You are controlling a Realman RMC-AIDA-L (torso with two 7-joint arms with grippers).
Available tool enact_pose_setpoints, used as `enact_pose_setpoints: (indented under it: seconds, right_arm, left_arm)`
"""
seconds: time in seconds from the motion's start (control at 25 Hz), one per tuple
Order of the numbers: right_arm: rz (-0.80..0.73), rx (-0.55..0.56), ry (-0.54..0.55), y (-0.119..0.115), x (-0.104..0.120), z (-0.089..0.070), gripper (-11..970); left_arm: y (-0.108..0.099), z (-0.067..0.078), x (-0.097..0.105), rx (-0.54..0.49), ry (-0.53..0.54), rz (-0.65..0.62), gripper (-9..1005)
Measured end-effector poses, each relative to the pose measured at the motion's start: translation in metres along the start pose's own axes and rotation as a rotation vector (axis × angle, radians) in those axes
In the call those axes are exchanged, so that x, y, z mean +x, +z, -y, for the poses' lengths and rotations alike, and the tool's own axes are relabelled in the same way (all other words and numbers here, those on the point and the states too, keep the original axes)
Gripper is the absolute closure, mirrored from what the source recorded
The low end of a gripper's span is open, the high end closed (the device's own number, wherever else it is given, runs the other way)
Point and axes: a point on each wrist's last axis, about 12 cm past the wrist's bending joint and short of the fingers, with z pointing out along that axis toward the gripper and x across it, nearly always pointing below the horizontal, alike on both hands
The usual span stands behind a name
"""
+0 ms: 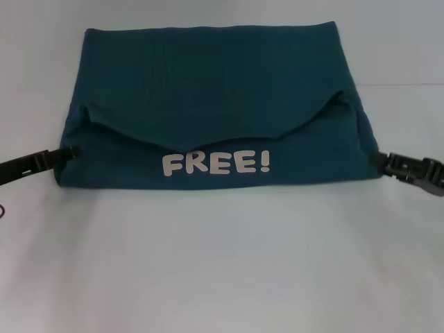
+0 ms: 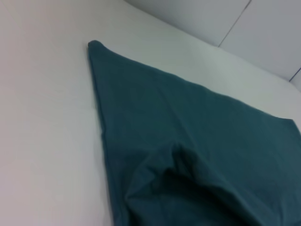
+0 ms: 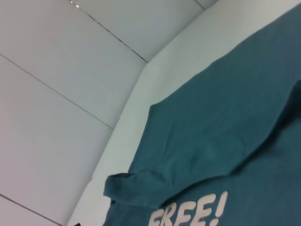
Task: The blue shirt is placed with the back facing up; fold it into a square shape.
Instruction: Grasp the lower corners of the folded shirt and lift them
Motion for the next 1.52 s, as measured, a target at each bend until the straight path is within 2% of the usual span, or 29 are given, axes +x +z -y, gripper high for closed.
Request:
enact_pose_setpoints:
  seconds: [0.28, 0.76, 1.2, 1.52]
  right_arm:
    - [-0.002, 0.011, 0.0, 0.001, 0.003, 0.004, 378]
    - [0.001, 0.022, 0.012, -0.002, 0.007, 0.006, 384]
    - [0.005, 0.027, 0.021, -0.005, 0.01, 0.008, 389]
    - [0.005, 0.026, 0.021, -0.004, 0.01, 0.008, 393]
  left_arm:
    - [0.008, 0.001, 0.008, -0.015, -0.033, -0.018, 215]
    - [0.02, 0.011, 0.018, 0.009, -0.041, -0.05, 230]
    - [0.02, 0.007, 0.016, -0.029, -0.066, -0.029, 244]
    - [0.026, 0.013, 0.018, -0.027, -0.028, -0.064, 255]
